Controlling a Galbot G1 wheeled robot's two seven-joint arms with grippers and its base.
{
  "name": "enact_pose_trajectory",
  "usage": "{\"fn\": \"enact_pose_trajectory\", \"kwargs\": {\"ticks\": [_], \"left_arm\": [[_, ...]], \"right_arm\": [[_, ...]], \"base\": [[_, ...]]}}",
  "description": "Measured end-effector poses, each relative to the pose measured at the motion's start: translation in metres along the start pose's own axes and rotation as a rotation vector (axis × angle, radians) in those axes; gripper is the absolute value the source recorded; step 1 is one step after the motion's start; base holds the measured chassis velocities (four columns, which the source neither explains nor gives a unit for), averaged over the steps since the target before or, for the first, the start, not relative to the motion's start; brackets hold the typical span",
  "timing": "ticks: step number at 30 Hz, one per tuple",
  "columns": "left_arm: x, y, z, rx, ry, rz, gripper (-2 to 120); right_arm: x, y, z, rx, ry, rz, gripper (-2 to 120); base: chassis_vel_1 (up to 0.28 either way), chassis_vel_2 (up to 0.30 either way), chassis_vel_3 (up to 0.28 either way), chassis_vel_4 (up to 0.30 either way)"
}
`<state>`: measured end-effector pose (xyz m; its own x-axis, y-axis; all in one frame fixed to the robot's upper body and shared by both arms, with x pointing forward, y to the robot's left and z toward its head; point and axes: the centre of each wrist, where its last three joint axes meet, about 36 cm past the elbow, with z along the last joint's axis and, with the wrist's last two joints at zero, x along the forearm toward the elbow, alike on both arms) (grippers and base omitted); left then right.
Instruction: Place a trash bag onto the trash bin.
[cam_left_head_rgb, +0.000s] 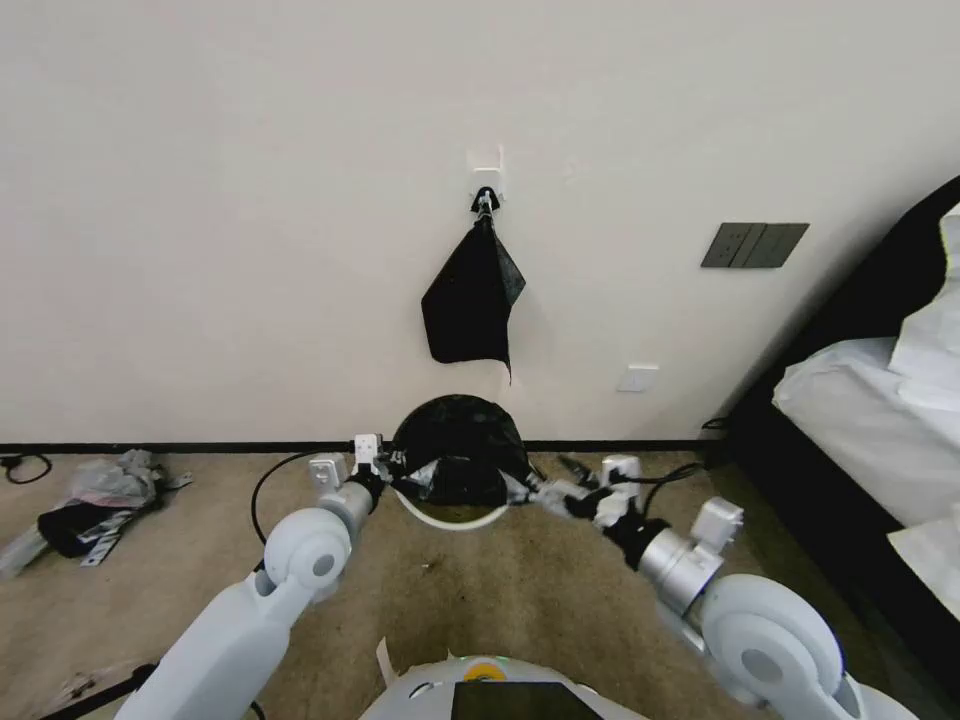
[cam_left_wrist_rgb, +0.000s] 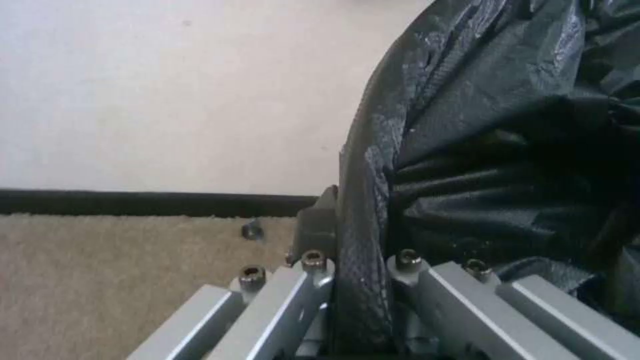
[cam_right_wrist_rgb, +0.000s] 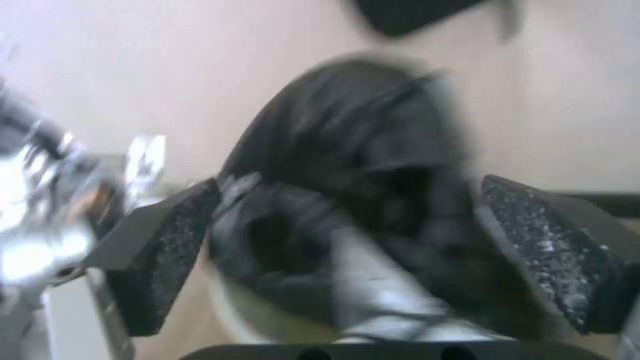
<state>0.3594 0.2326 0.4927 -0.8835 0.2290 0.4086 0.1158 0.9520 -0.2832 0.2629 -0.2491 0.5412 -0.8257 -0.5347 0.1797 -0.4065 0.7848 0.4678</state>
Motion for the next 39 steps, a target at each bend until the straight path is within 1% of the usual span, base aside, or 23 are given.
{"fn": "enact_pose_trajectory", "kwargs": {"ticks": [1,2,3,6,8,10,11,12,14,25,26,28,29,31,32,33,34,37,38,39], "left_arm": [[0.002,-0.005,0.004,-0.032,0.003,0.021,1],[0.003,-0.006,0.006,-0.051,0.001,0.03,1],[0.003,-0.006,0.006,-0.051,0.001,0.03,1],[0.008,-0.011,0.012,-0.108,-0.005,0.056,1],[0.01,-0.012,0.013,-0.116,-0.006,0.06,1],[0.014,-0.012,0.018,-0.155,-0.013,0.07,1],[0.014,-0.012,0.018,-0.155,-0.013,0.07,1],[0.016,-0.013,0.021,-0.167,-0.015,0.07,1],[0.019,-0.015,0.025,-0.166,-0.012,0.076,1],[0.023,-0.02,0.025,-0.158,-0.021,0.086,1],[0.024,-0.02,0.025,-0.155,-0.021,0.087,1],[0.024,-0.021,0.025,-0.15,-0.022,0.089,1],[0.024,-0.021,0.025,-0.15,-0.022,0.089,1],[0.025,-0.022,0.026,-0.146,-0.021,0.09,1],[0.025,-0.022,0.026,-0.146,-0.021,0.09,1],[0.026,-0.022,0.027,-0.146,-0.02,0.09,1],[0.026,-0.022,0.027,-0.146,-0.02,0.089,1],[0.026,-0.022,0.026,-0.146,-0.021,0.088,1],[0.026,-0.022,0.026,-0.146,-0.022,0.088,1],[0.027,-0.022,0.026,-0.146,-0.023,0.088,1]], "right_arm": [[-0.003,0.005,-0.001,0.026,0.066,-0.066,100],[-0.006,0.007,-0.002,0.041,0.098,-0.095,100],[-0.006,0.007,-0.002,0.041,0.098,-0.095,100],[-0.015,0.014,-0.007,0.092,0.185,-0.182,100],[-0.017,0.015,-0.008,0.1,0.198,-0.193,100],[-0.022,0.017,-0.009,0.113,0.244,-0.228,100],[-0.022,0.017,-0.009,0.113,0.244,-0.228,100],[-0.027,0.016,-0.009,0.112,0.26,-0.232,100],[-0.036,0.012,-0.005,0.11,0.294,-0.223,100],[-0.044,-0.006,-0.003,0.151,0.339,-0.165,100],[-0.044,-0.008,-0.002,0.153,0.349,-0.159,98],[-0.044,-0.01,0.003,0.152,0.37,-0.151,89],[-0.044,-0.01,0.003,0.152,0.37,-0.151,89],[-0.044,-0.01,0.006,0.154,0.381,-0.149,77],[-0.044,-0.01,0.006,0.154,0.381,-0.149,77],[-0.044,-0.01,0.007,0.155,0.382,-0.149,73],[-0.043,-0.01,0.007,0.157,0.383,-0.149,67],[-0.043,-0.009,0.007,0.16,0.384,-0.149,63],[-0.043,-0.009,0.007,0.164,0.387,-0.149,55],[-0.043,-0.009,0.007,0.167,0.388,-0.148,52]], "base": [[0.0,0.0,0.0,0.0],[0.0,0.0,0.0,0.0],[0.0,0.0,0.0,0.0],[0.0,0.0,0.0,0.0],[0.0,0.0,0.0,0.0],[0.0,0.0,0.0,0.0],[0.0,0.0,0.0,0.0],[0.0,0.0,0.0,0.0],[0.0,0.0,0.0,0.0],[0.0,0.0,0.0,0.0],[0.0,0.0,0.0,0.0],[0.0,0.0,0.0,0.0],[0.0,0.0,0.0,0.0],[0.0,0.0,0.0,0.0],[0.0,0.0,0.0,0.0],[0.0,0.0,0.0,0.0],[0.0,0.0,0.0,0.0],[0.0,0.0,0.0,0.0],[0.0,0.0,0.0,0.0],[0.0,0.0,0.0,0.0]]}}
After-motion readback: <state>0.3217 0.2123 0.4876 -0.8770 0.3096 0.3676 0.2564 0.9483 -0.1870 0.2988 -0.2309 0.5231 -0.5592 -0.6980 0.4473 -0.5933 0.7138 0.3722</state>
